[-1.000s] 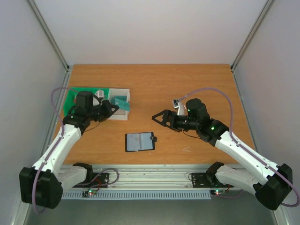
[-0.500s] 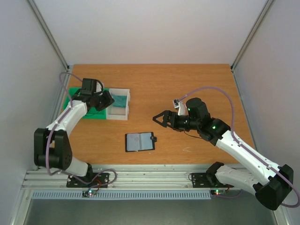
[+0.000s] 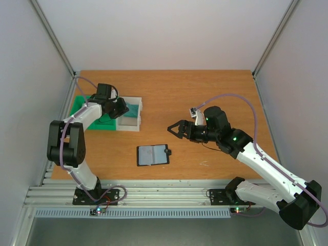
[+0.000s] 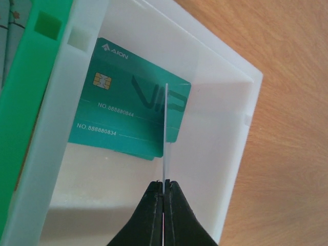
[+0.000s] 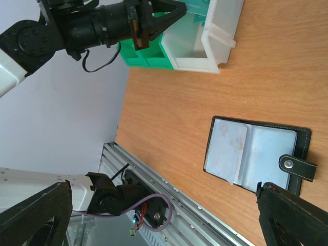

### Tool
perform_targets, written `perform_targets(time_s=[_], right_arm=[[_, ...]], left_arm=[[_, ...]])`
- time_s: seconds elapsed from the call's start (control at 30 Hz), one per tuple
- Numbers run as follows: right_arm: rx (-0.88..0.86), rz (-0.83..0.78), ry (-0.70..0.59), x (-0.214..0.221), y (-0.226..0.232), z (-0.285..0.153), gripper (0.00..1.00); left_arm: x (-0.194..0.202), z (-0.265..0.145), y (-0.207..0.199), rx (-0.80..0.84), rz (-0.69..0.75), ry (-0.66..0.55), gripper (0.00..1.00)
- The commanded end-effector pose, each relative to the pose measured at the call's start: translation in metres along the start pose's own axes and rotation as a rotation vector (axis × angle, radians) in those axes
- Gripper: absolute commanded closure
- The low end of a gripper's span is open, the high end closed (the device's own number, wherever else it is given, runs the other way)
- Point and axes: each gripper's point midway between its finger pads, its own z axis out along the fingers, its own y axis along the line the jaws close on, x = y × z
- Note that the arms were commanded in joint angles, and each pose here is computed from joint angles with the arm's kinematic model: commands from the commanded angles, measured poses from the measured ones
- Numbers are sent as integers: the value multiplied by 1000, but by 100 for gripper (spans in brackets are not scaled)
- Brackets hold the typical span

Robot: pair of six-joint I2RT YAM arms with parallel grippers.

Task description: Take the credit cards out of the card holder

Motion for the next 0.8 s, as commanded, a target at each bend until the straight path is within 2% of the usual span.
perform_targets(time_s=[0.0,0.2,0.43,0.77], right_arm=[[4,-21,-24,-6,4,-6,2],[6,-13,-22,-6,4,-5,1],[22,36,17,5,-9,3,1],[-1,28,9,4,-3,-2,2]], left_arm=[[-19,7,-14,63,30,-39,98],[-19,14,-7,33,32,-28,92],[-19,15,-3,5,36,-19,76],[-27,7,-5,-34,47,-23,57]])
